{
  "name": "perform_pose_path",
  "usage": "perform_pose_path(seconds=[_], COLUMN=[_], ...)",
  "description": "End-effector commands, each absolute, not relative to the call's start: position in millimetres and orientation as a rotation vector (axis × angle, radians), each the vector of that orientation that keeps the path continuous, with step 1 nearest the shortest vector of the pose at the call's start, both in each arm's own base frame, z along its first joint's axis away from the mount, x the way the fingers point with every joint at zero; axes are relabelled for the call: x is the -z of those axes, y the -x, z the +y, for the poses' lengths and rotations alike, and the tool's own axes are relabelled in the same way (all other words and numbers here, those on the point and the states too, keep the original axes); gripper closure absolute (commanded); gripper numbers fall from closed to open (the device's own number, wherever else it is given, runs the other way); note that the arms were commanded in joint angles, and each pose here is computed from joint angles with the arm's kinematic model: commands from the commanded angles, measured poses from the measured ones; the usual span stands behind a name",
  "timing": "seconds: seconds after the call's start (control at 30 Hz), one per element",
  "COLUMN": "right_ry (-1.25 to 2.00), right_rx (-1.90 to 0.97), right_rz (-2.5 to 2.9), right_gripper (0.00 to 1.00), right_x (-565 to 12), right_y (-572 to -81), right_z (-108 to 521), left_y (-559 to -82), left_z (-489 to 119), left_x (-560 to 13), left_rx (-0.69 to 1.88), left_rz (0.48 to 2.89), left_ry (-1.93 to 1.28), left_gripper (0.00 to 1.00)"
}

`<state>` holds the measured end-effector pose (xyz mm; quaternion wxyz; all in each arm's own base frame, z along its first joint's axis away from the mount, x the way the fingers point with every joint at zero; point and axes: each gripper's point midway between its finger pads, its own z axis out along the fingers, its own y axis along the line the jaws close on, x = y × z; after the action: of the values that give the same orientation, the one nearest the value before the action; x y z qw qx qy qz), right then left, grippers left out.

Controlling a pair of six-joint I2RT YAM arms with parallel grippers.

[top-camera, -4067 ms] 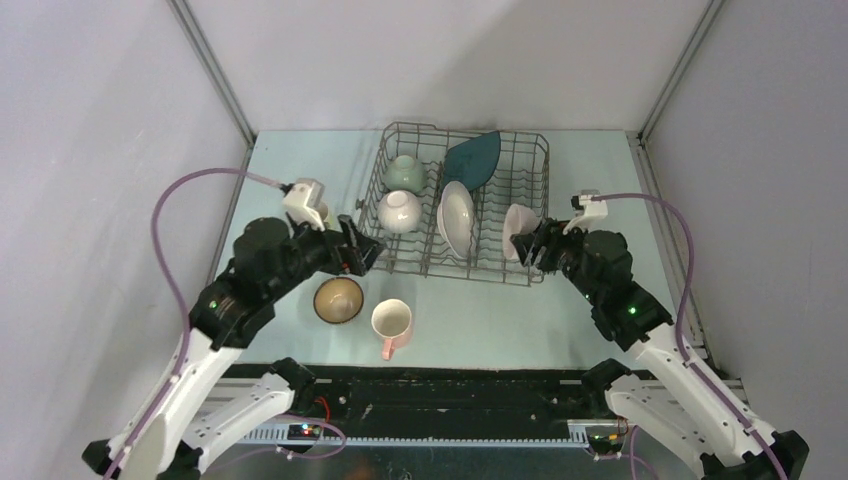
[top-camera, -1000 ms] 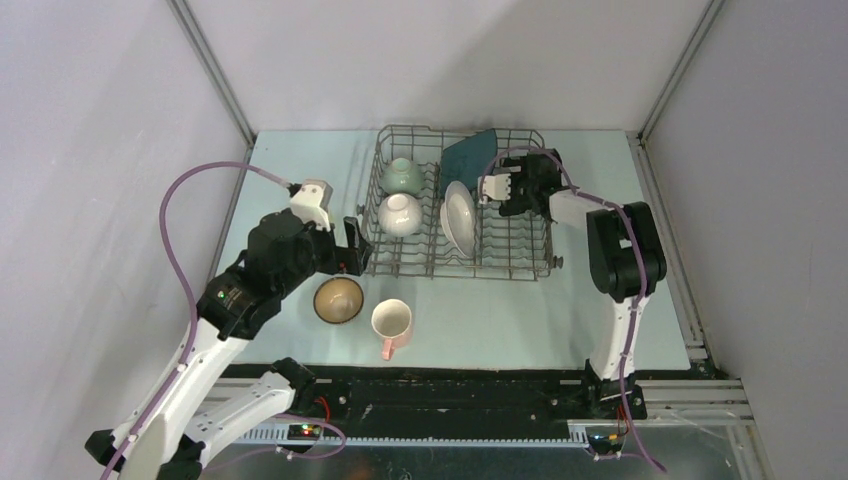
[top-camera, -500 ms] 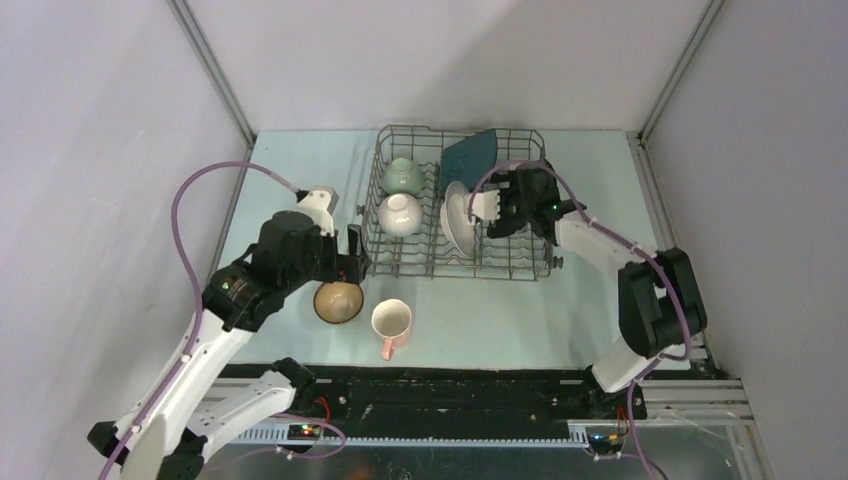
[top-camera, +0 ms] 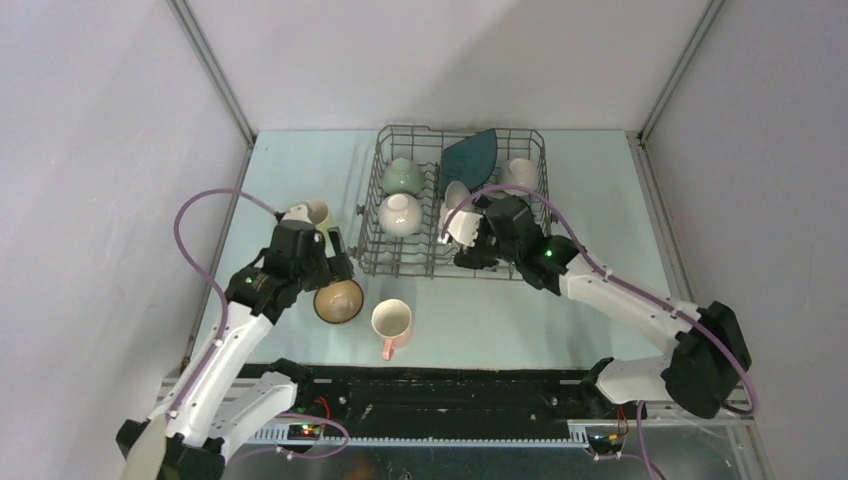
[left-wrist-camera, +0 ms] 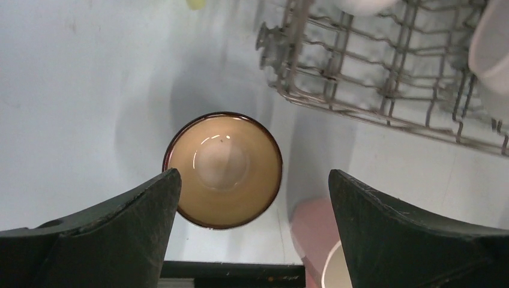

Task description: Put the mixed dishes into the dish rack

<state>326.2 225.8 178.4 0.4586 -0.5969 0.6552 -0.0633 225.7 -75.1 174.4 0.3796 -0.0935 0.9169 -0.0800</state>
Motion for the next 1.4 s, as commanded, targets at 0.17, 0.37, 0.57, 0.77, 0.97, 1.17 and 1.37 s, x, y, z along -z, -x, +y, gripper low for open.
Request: perform_pose_path(seconds=[0.17,0.37,0.57,0.77,0.97,1.17,1.37], right_ry=[0.503,0.329,0.281,0.265,0.29,0.314,0.321], right_rx=[-0.024,-0.173,-0.25,-0.331,-0.331,-0.344,-0.353], right_rz=[1.82,1.827,1.77,1.761,1.796,1.782,1.798], right_gripper=[0.01,0.01,0.01,0.0,0.0,0.01,0.0], right_x=[-264,-268,-278,-274,-262,-263,-258], right_y=[-294,-271,-259,-252,-251,-255,-256], right_z=[202,180,165,168,172,179,184], left_y=[-239,-232,-226,-224,-222,-223,-207], left_z=[-38,-43,-38,-31,-24,-15,-5], left_x=[-146,-109,-85,-79,-93,-130,-119], left_rx=[0.228,0.243,0.195,0.149,0.111,0.07,0.004], left_rz=[2.223,2.28,2.305,2.296,2.273,2.232,2.233], left_ry=[0.753,0.838,0.909,0.937,0.896,0.813,0.923], left_gripper=[0.11,0.17,0.24,0.25,0.25,0.21,0.2])
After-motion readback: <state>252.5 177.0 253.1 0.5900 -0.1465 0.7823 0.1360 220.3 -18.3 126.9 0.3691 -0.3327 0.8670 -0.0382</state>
